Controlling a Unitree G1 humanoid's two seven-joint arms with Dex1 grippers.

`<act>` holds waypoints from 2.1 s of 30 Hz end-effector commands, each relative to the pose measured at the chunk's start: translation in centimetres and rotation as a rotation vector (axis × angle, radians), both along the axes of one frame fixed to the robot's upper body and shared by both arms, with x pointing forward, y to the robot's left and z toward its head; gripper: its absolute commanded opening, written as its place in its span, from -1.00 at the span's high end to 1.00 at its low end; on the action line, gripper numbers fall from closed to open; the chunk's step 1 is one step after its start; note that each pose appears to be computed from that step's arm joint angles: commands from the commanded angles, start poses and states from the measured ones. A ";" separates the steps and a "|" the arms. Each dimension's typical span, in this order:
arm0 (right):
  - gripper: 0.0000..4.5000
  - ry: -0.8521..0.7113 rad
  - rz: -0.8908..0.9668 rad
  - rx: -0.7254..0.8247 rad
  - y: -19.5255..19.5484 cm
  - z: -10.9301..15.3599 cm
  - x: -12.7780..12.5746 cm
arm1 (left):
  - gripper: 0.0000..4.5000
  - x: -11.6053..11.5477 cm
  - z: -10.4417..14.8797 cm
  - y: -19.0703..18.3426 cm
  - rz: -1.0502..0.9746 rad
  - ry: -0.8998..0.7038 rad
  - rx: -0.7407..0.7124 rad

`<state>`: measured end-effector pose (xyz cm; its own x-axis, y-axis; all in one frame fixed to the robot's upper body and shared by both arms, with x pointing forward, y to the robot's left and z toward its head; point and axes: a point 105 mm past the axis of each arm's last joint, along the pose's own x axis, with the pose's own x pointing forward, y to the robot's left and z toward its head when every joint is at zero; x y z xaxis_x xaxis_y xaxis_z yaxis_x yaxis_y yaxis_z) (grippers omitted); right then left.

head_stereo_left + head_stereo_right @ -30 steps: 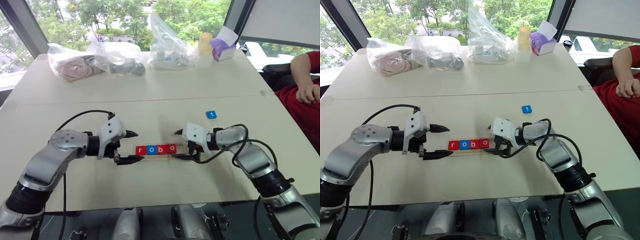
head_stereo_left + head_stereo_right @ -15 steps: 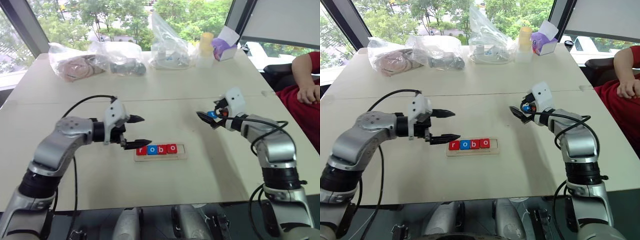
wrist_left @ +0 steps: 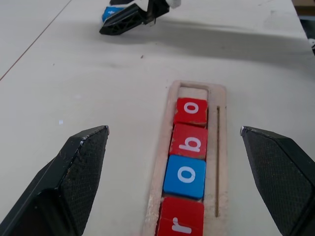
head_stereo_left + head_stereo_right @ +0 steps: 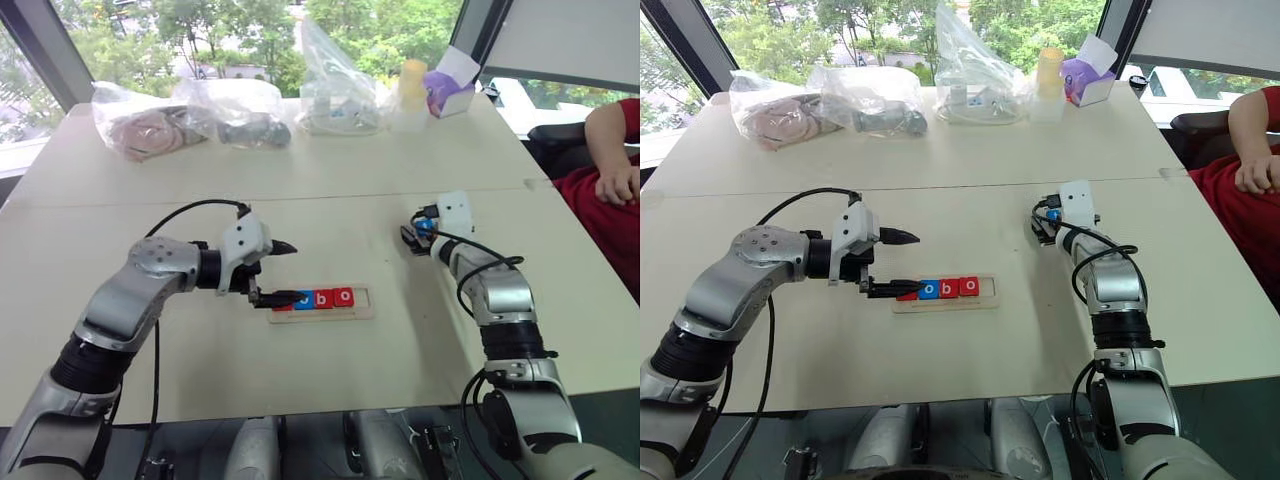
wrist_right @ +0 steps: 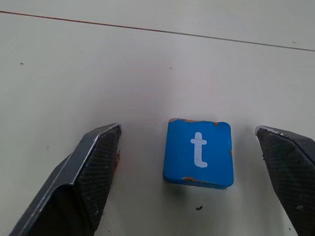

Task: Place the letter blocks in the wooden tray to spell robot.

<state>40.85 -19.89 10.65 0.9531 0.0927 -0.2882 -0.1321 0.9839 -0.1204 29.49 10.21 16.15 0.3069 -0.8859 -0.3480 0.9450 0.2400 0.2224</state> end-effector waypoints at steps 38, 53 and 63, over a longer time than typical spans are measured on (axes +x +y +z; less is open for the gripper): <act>-0.96 -0.077 0.074 0.103 2.4 5.4 -10.6 | -1.00 -0.6 0.0 -0.1 -0.074 -0.010 0.056; -0.96 0.046 0.854 -0.239 -0.8 3.7 -12.0 | -1.00 -1.6 1.3 4.2 0.029 0.032 0.086; -0.96 0.133 0.991 -0.308 -2.4 -0.5 -10.0 | -1.00 -0.9 2.0 4.6 0.064 0.013 0.087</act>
<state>30.68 -22.29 9.92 0.4567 0.7132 -0.5319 -0.8893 0.3814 -0.2521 28.46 14.83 17.03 0.3407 -0.8307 -0.4403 0.9397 0.2862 0.1873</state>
